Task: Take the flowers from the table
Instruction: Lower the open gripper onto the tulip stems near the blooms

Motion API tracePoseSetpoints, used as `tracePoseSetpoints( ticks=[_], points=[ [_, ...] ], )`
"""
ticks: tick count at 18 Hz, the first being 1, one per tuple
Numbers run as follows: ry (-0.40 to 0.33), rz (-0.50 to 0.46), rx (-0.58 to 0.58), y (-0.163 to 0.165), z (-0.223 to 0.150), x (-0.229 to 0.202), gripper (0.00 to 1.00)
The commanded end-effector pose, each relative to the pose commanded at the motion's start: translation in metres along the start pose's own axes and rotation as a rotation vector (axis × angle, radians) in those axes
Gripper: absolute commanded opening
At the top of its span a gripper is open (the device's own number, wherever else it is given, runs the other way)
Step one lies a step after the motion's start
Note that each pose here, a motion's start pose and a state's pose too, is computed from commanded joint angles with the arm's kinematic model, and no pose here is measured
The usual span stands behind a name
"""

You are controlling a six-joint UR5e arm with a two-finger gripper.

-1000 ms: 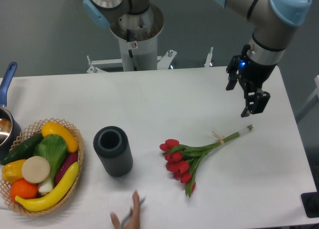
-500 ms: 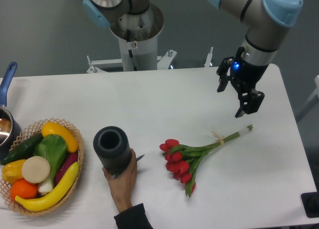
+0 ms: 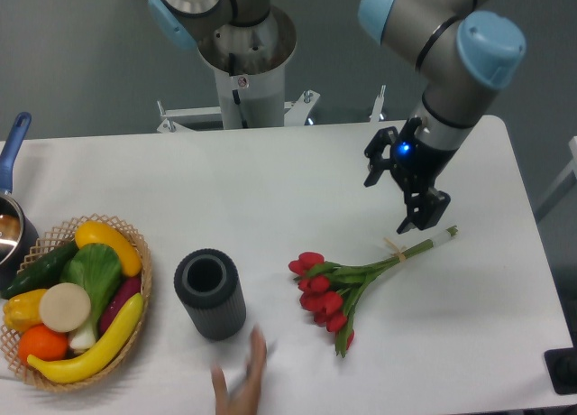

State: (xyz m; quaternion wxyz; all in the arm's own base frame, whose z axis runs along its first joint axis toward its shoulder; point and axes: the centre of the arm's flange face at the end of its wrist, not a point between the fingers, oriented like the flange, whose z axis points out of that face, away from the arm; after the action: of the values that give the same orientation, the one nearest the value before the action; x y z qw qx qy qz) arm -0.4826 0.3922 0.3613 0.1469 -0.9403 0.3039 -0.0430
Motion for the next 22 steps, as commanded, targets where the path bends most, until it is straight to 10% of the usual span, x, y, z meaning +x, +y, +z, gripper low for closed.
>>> tracePoseSetpoints(
  ticks=[4,22],
  points=[
    [0.038,-0.134,-0.004,-0.01,0.037,-0.002,1.0],
    [-0.008,-0.172,-0.01,0.0,0.132,-0.035,1.0]
  ],
)
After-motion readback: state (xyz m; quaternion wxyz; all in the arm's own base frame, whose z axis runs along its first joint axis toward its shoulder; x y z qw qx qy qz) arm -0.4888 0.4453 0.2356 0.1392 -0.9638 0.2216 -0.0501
